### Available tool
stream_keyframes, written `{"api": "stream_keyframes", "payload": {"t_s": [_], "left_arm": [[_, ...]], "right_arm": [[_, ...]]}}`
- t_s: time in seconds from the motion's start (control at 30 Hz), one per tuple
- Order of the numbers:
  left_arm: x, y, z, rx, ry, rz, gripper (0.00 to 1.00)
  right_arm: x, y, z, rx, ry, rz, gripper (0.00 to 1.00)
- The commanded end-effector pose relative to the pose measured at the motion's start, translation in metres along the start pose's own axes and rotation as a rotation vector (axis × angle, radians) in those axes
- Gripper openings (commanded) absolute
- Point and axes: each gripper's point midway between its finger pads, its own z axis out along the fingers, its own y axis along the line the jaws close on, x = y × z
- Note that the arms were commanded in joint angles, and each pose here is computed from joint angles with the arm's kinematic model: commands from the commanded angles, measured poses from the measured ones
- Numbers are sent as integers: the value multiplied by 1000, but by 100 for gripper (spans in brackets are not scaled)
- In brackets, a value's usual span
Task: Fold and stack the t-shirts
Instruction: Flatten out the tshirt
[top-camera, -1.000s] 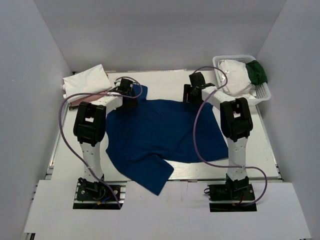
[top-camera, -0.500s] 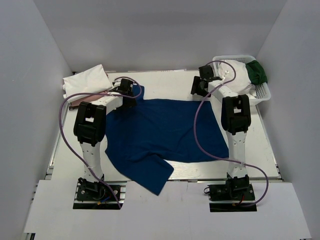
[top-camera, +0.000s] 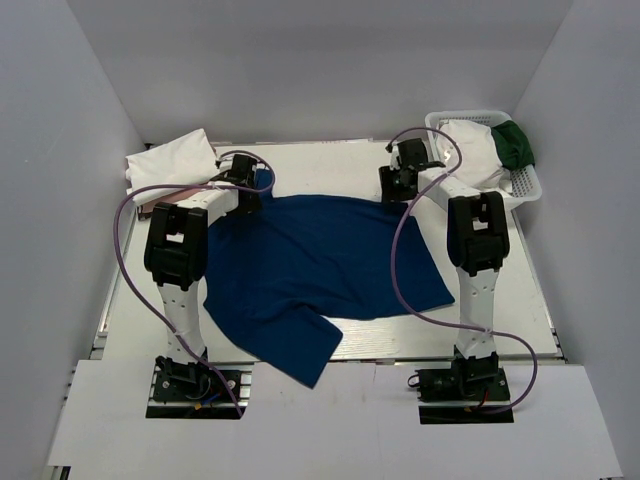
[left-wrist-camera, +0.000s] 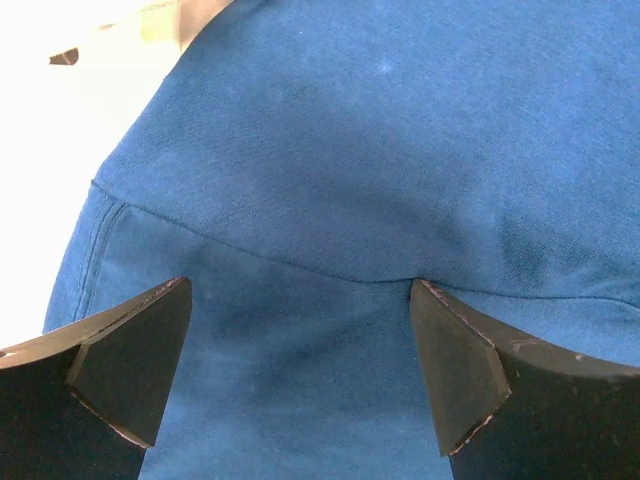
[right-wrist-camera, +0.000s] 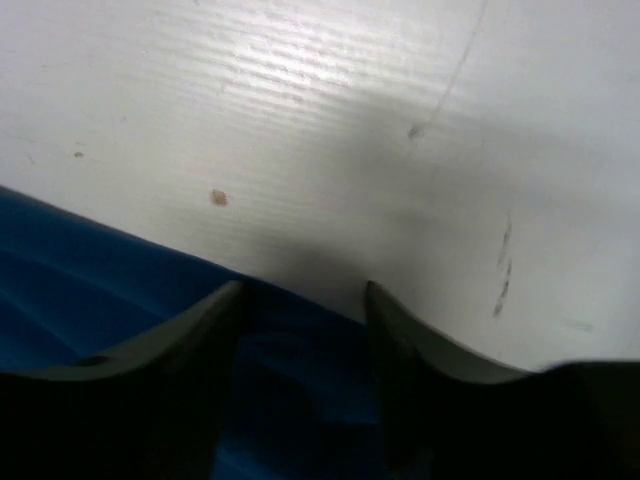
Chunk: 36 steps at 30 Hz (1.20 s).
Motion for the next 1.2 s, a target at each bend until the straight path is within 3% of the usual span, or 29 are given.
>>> {"api": "stream_keyframes", "payload": {"t_s": [0.0, 0.03, 0.17, 0.27, 0.3, 0.37, 0.4, 0.57, 0.93, 1.03, 1.13, 1.17], "left_arm": [[-1, 1, 3, 12, -1, 43, 100], [-1, 1, 3, 12, -1, 43, 100], [-5, 1, 2, 16, -9, 57, 100], [-12, -6, 1, 48, -25, 52, 100], [-10, -10, 3, 60, -20, 53, 100], [-13, -12, 2, 72, -24, 49, 100], [-13, -12, 2, 72, -24, 49, 100], [-9, -11, 3, 69, -16, 53, 100], [-13, -15, -1, 81, -33, 70, 100], [-17, -16, -2, 84, -41, 66, 100], [-14, -15, 1, 73, -37, 70, 100], [-18, -16, 0, 76, -44, 66, 100]], "right_arm": [[-17, 6, 11, -31, -26, -28, 46], [-19, 6, 11, -31, -32, -25, 25], [-28, 8, -5, -29, -72, -32, 0], [-54, 6, -26, -7, -173, -41, 0], [-59, 5, -32, -2, -183, -44, 6], [-70, 7, -44, 6, -212, -48, 50], [-73, 3, -49, 21, -224, -41, 56], [-59, -10, -51, 102, -189, 47, 64], [1, -27, -9, 179, 5, 112, 65], [9, -26, -5, 180, 36, 130, 60], [16, -31, -2, 198, 53, 151, 44], [17, -33, -2, 200, 56, 161, 29]]}}
